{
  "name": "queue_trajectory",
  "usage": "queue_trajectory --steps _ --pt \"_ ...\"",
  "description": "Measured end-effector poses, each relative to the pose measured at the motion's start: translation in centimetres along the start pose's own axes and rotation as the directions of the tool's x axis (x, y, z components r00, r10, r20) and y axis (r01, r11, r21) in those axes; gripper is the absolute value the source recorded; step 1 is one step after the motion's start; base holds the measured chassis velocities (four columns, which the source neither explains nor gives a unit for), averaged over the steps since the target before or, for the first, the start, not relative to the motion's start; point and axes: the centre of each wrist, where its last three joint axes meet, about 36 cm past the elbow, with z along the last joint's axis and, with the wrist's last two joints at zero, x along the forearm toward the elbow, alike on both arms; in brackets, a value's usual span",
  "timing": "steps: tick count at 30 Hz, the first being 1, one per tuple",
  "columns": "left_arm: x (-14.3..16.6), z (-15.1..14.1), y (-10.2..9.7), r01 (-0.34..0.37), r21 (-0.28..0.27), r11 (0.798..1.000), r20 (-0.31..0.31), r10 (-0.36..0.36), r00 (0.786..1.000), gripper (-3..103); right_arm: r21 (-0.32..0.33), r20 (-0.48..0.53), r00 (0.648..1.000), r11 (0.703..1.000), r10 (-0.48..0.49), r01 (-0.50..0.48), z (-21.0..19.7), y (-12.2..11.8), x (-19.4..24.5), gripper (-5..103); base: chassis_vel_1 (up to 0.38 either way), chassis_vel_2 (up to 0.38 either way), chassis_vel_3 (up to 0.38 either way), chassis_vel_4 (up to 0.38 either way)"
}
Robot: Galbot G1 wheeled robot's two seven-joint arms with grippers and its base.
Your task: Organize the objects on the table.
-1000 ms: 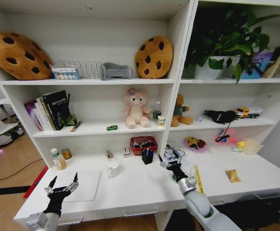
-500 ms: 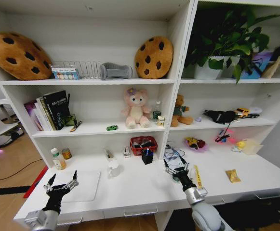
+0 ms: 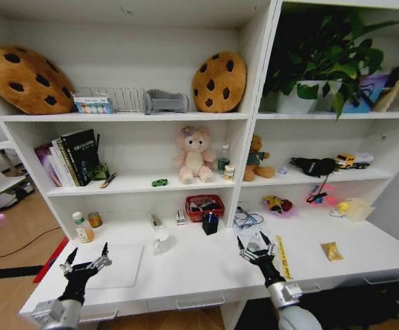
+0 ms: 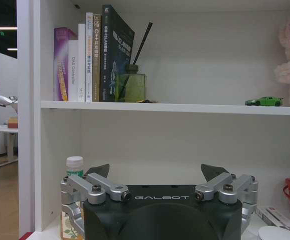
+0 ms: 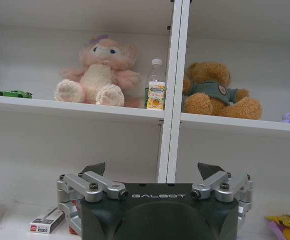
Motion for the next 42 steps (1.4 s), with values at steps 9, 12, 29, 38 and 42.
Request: queue_trajectory --steps 9,12,29,38,42 --pt "-0.1 0.2 0.1 0.002 0.001 1.0 -0.005 -0.002 1.0 100 0.001 0.002 1.0 1.0 0.005 -0.005 0.0 -0.2 -0.7 100 -0.037 -0.037 0.042 0.05" --pt "0.0 0.3 0.1 0.003 0.001 1.0 -0.007 -0.003 1.0 100 0.001 0.0 1.0 1.0 0.006 -0.006 0.0 -0.2 -0.7 100 -0.142 -0.134 0.133 0.154" --pt "0.6 0.4 -0.7 -0.005 0.005 1.0 -0.017 0.005 1.0 100 0.006 0.019 1.0 1.0 0.018 -0.018 0.7 -0.2 -0.6 100 -0.232 -0.23 0.228 0.232" --pt "1.0 0.5 -0.8 -0.007 0.0 1.0 -0.021 0.007 1.0 100 0.0 0.007 1.0 1.0 -0.004 0.004 0.9 0.6 -0.6 100 0.005 -0.016 0.017 -0.006" --pt "1.0 0.5 -0.8 -0.007 -0.002 1.0 -0.021 0.006 1.0 100 -0.011 -0.011 0.997 0.997 -0.072 0.072 1.0 1.4 0.1 100 0.046 0.067 -0.029 -0.039"
